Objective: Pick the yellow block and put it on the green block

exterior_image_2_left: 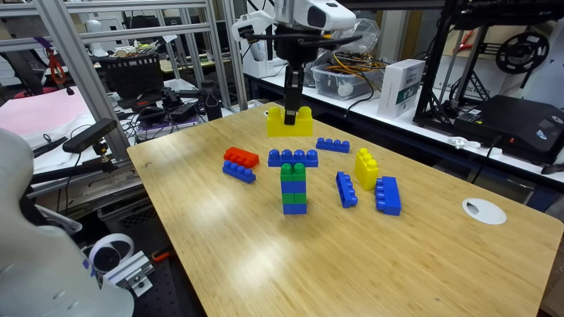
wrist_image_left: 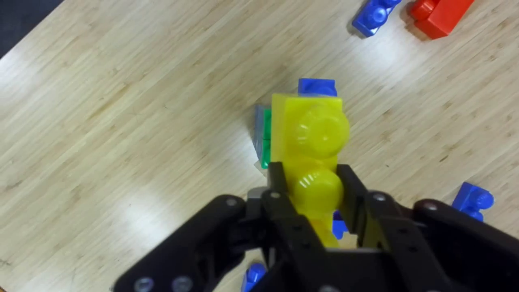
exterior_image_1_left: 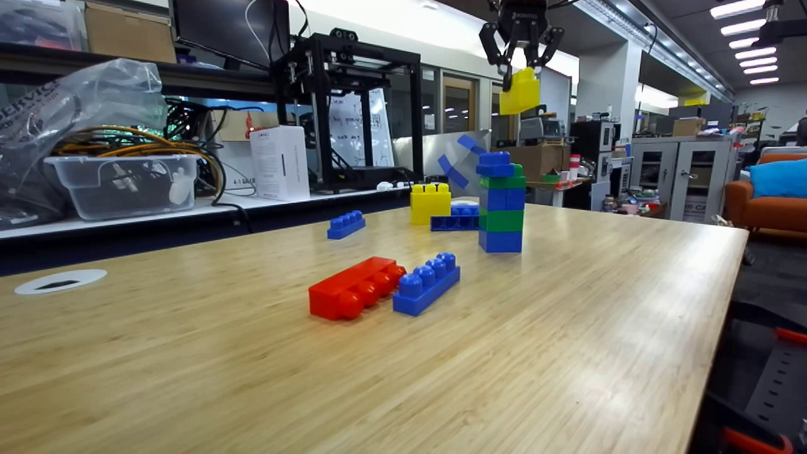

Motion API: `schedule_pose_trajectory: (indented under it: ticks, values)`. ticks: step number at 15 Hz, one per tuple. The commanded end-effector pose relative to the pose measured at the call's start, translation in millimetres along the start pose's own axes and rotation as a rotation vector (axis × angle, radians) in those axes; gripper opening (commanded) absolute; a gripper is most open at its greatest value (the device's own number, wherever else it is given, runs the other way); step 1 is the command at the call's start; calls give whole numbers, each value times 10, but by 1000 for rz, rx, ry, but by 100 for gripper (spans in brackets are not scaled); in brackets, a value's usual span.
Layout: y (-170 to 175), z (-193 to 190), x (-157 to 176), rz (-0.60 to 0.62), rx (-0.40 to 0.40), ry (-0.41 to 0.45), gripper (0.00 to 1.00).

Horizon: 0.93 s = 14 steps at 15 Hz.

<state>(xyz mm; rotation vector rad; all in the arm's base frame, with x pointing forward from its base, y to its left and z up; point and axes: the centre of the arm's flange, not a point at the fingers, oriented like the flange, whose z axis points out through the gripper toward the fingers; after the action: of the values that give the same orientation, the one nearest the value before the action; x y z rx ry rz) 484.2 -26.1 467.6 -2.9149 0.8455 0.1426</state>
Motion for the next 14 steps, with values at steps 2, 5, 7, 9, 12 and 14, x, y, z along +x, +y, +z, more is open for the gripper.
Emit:
schedule_pose_trajectory:
  ticks: [2,5,7,9,12,14]
  values:
    - [56,151,-131,26,-10,5,10]
    - [69,267,-96,24,-14,-7,10]
    - [74,349,-65,21,-12,-1,10]
    - [75,416,-44,15,-3,12,10]
    - [69,496,-6,7,10,31,10]
    - [64,539,19,2,17,42,10]
